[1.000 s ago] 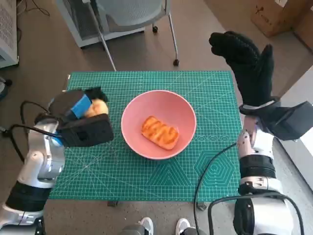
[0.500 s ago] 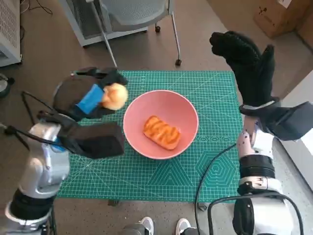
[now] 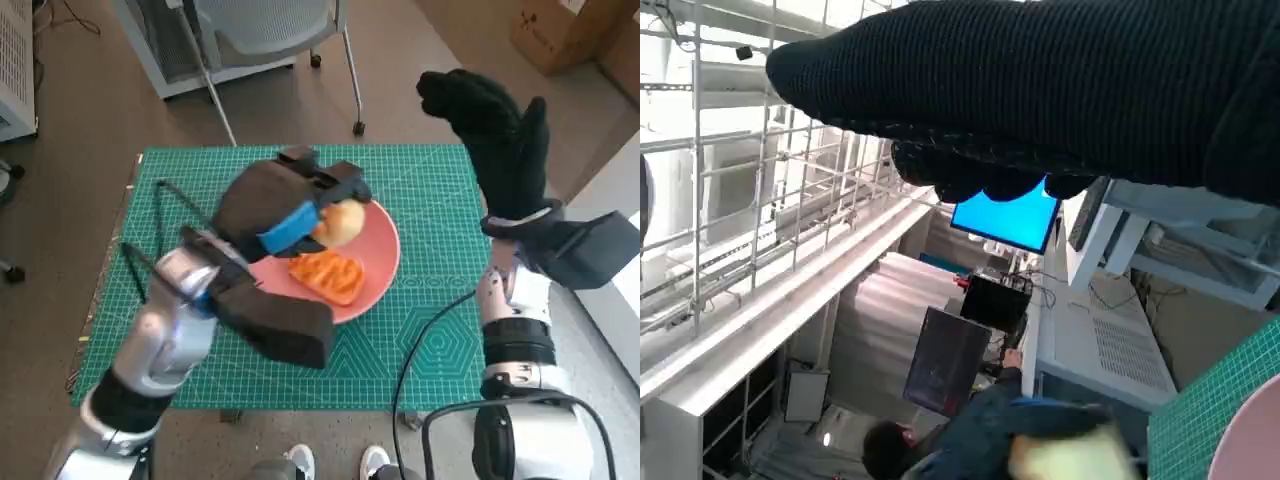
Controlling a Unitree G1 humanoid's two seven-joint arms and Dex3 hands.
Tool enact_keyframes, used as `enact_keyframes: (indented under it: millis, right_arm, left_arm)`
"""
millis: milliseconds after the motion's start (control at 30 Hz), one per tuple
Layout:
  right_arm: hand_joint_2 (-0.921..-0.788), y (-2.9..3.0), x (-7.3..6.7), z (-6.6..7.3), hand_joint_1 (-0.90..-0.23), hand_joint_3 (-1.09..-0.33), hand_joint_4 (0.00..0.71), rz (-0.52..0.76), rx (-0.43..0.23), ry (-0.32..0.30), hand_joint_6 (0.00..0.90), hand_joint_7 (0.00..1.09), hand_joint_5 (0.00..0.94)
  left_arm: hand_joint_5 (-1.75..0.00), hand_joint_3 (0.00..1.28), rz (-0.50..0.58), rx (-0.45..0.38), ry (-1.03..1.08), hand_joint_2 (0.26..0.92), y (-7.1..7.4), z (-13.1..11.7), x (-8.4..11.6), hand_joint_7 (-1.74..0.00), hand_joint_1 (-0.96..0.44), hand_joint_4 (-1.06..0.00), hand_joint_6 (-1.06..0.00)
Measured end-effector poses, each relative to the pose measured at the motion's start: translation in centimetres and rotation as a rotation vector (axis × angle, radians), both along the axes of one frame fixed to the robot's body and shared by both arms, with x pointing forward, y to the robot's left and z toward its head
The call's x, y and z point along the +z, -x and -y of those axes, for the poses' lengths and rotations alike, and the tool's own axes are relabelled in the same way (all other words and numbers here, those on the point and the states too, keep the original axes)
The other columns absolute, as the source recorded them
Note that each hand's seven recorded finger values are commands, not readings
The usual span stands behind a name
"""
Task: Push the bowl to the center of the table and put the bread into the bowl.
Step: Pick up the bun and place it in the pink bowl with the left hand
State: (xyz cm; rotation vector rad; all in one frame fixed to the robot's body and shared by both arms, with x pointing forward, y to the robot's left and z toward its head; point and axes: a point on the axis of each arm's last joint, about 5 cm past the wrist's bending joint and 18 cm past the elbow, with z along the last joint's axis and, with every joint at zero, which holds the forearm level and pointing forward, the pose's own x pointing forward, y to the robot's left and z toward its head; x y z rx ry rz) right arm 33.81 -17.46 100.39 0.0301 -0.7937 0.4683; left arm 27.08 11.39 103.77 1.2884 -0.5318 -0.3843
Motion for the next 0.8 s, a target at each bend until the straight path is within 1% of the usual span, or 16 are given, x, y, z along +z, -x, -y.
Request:
enact_keyframes:
  millis: [200, 233, 267, 300, 333, 367, 400, 433, 467, 500, 533, 567, 600, 633, 700, 800]
  right_arm:
    - [-0.921, 0.14, -0.2, 0.2, -0.553, -0.559, 0.24, -0.002, -0.005, 0.003, 0.353, 0.0, 0.0]
    - [-0.921, 0.16, -0.2, 0.2, -0.555, -0.559, 0.24, 0.001, -0.005, 0.003, 0.353, 0.0, 0.0]
    - [-0.921, 0.18, -0.2, 0.2, -0.559, -0.558, 0.24, 0.003, -0.006, 0.004, 0.353, 0.0, 0.0]
    - [-0.921, 0.19, -0.2, 0.2, -0.56, -0.557, 0.24, 0.005, -0.007, 0.004, 0.353, 0.0, 0.0]
    - [-0.921, 0.21, -0.2, 0.3, -0.565, -0.556, 0.24, 0.006, -0.007, 0.005, 0.353, 0.0, 0.0]
    - [-0.921, 0.23, -0.2, 0.3, -0.568, -0.556, 0.24, 0.007, -0.008, 0.006, 0.353, 0.0, 0.0]
    - [-0.921, 0.24, -0.2, 0.4, -0.57, -0.555, 0.24, 0.007, -0.009, 0.006, 0.354, 0.0, 0.0]
    - [-0.921, 0.27, -0.2, 0.4, -0.57, -0.555, 0.24, 0.006, -0.01, 0.006, 0.354, 0.0, 0.0]
    - [-0.921, 0.28, -0.3, 0.4, -0.571, -0.554, 0.24, 0.006, -0.011, 0.006, 0.355, 0.0, 0.0]
    - [-0.921, 0.31, -0.3, 0.4, -0.571, -0.554, 0.24, 0.005, -0.011, 0.006, 0.355, 0.0, 0.0]
    - [-0.921, 0.33, -0.3, 0.5, -0.571, -0.554, 0.24, 0.005, -0.012, 0.007, 0.356, 0.0, 0.0]
    - [-0.921, 0.34, -0.4, 0.5, -0.571, -0.553, 0.24, 0.004, -0.012, 0.007, 0.356, 0.0, 0.0]
    - [-0.921, 0.36, -0.4, 0.5, -0.57, -0.553, 0.239, 0.004, -0.012, 0.007, 0.357, 0.0, 0.0]
    - [-0.921, 0.38, -0.4, 0.5, -0.57, -0.553, 0.239, 0.004, -0.012, 0.007, 0.357, 0.0, 0.0]
    - [-0.921, 0.4, -0.5, 0.5, -0.568, -0.552, 0.236, 0.003, -0.013, 0.008, 0.357, 0.0, 0.0]
    - [-0.921, 0.42, -0.5, 0.5, -0.56, -0.553, 0.234, 0.001, -0.013, 0.009, 0.356, 0.0, 0.0]
  left_arm:
    - [-1.18, 0.02, -0.095, 0.009, -0.02, 0.913, -1.0, 0.2, -1.6, -0.99, 0.0, -0.76, -0.71]
    - [-1.21, 0.03, -0.106, 0.009, -0.02, 0.915, -1.1, 0.1, -1.7, -1.0, 0.0, -0.74, -0.69]
    - [-1.24, 0.07, -0.118, 0.011, -0.019, 0.917, -1.2, 0.1, -1.9, -1.07, 0.0, -0.68, -0.65]
    - [-1.26, 0.09, -0.128, 0.012, -0.018, 0.918, -1.2, 0.0, -2.0, -1.1, 0.0, -0.66, -0.62]
    - [-1.04, 0.14, -0.135, 0.014, -0.018, 0.919, -1.3, 0.0, -2.1, -1.22, -0.13, -0.56, -0.58]
    - [-0.86, 0.17, -0.141, 0.015, -0.019, 0.92, -1.3, -0.1, -2.1, -1.29, -0.21, -0.53, -0.55]
    - [-0.66, 0.15, -0.144, 0.015, -0.021, 0.889, -1.3, -0.1, -2.1, -1.04, -0.21, -0.48, -0.46]
    - [-0.57, 0.13, -0.149, 0.017, -0.022, 0.884, -1.3, -0.1, -2.1, -0.91, -0.2, -0.47, -0.45]
    - [-0.39, 0.09, -0.153, 0.017, -0.022, 0.88, -1.3, -0.1, -2.1, -0.7, -0.23, -0.44, -0.42]
    - [-0.32, 0.08, -0.157, 0.018, -0.022, 0.88, -1.3, -0.1, -2.1, -0.61, -0.24, -0.43, -0.41]
    - [-0.21, 0.05, -0.161, 0.02, -0.022, 0.88, -1.3, -0.1, -2.1, -0.47, -0.27, -0.41, -0.39]
    - [-0.13, 0.03, -0.164, 0.021, -0.021, 0.879, -1.3, -0.2, -2.0, -0.37, -0.31, -0.38, -0.37]
    - [-0.09, 0.02, -0.166, 0.022, -0.021, 0.878, -1.3, -0.2, -2.0, -0.3, -0.34, -0.34, -0.35]
    - [-0.07, 0.02, -0.167, 0.022, -0.02, 0.878, -1.2, -0.2, -1.9, -0.28, -0.35, -0.33, -0.34]
    - [-0.03, 0.01, -0.164, 0.018, -0.018, 0.879, -1.0, -0.2, -1.8, -0.21, -0.41, -0.25, -0.3]
    - [-0.01, 0.0, -0.158, 0.013, -0.011, 0.877, -0.9, -0.3, -1.7, -0.16, -0.45, -0.19, -0.27]
